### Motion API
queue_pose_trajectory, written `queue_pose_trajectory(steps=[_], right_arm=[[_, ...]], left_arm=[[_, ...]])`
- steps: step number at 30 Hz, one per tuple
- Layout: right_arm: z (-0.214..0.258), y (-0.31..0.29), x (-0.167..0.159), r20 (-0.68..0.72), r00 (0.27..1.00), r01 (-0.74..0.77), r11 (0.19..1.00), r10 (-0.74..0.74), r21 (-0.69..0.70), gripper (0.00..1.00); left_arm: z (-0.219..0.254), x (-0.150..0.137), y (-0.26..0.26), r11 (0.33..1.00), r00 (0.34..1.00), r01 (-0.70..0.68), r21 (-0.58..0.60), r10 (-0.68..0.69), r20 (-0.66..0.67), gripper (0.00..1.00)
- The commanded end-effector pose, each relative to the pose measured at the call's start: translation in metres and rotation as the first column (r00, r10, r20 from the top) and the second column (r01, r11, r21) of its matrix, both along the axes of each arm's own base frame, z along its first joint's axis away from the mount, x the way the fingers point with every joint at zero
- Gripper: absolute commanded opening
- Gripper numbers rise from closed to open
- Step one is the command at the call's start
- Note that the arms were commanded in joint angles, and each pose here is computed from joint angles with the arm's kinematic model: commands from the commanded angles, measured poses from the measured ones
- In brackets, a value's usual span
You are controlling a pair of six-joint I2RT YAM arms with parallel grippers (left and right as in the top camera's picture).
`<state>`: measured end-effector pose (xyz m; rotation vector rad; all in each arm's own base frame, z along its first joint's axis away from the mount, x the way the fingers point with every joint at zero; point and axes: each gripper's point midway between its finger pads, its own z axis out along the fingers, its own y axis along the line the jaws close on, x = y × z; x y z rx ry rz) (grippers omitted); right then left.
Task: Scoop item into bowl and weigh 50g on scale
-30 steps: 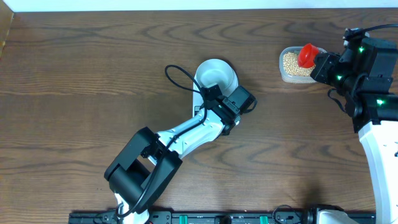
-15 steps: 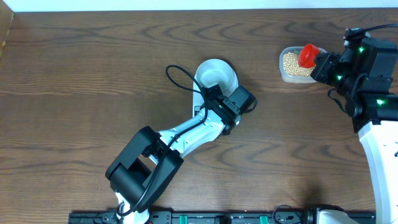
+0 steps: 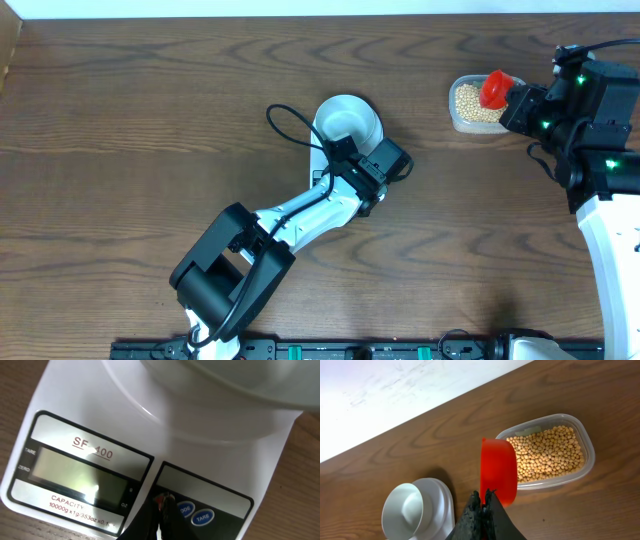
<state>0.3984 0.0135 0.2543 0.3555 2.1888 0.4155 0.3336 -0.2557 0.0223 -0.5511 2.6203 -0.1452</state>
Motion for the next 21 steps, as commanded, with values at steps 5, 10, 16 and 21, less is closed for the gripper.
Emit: queue_pose_trajectory(steps=[5, 10, 16, 21], right_arm=[[0.0157, -0.0046, 0.001, 0.038, 0.999, 0.008, 1.0, -0.007, -0.021, 0.01], [0.0157, -0.0046, 0.001, 0.038, 0.999, 0.008, 1.0, -0.007, -0.021, 0.01], [0.0157, -0.0045, 0.001, 0.038, 0.999, 0.007, 1.0, -0.007, -0.021, 0.01], [0.0158, -0.0045, 0.0011, 0.039, 0.999, 0.007, 1.0, -0.007, -0.021, 0.01]], left_arm=[[-0.0071, 0.0006, 0.0074, 0.999, 1.0, -0.007, 0.048, 0.006, 0.008, 0.07], [-0.0072, 0.0007, 0.0074, 0.999, 1.0, -0.007, 0.048, 0.006, 0.008, 0.07], [-0.0078, 0.0005, 0.0075, 0.999, 1.0, -0.007, 0.049, 0.006, 0.007, 0.07], [-0.0097, 0.0001, 0.0075, 0.999, 1.0, -0.006, 0.051, 0.006, 0.004, 0.07]])
